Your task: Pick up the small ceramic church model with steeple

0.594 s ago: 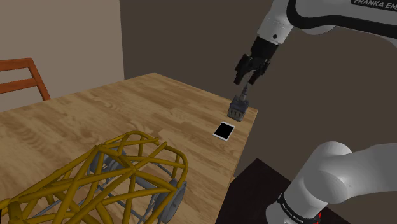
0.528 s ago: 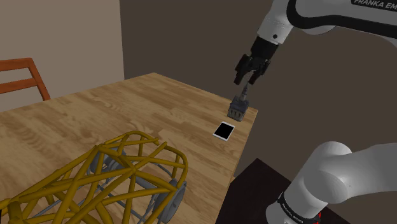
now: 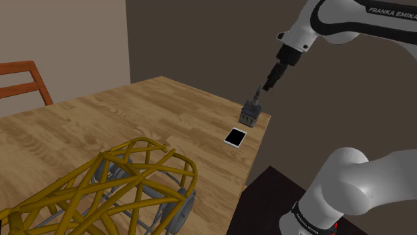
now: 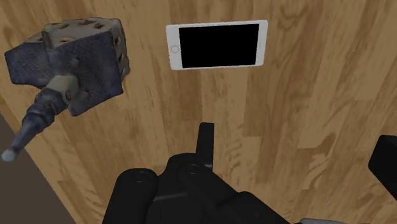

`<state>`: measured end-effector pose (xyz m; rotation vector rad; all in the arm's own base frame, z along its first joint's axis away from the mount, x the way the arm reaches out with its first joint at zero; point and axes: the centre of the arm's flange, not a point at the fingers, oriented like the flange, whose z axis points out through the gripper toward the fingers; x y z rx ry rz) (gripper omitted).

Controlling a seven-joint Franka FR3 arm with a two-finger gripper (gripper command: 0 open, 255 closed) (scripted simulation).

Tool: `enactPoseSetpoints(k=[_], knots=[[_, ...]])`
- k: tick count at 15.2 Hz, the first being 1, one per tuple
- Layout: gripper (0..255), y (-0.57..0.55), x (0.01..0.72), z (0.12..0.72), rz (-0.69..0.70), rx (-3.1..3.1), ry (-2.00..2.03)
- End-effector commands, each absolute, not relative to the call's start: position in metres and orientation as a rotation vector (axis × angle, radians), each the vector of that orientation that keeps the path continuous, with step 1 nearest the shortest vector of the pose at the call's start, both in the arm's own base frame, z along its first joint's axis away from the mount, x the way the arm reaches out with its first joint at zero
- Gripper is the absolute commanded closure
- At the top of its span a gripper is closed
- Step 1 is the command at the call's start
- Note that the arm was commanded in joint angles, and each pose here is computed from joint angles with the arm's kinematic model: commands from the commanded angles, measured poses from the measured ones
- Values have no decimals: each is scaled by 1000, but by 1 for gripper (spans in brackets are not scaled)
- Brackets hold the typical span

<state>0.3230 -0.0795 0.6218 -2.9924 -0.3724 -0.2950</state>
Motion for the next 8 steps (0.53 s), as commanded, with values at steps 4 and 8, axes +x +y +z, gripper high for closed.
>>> enactPoseSetpoints(k=[4, 8], knots=[[0, -152, 341, 611, -309, -2885, -785], [0, -203, 370, 603, -315, -2764, -1088]])
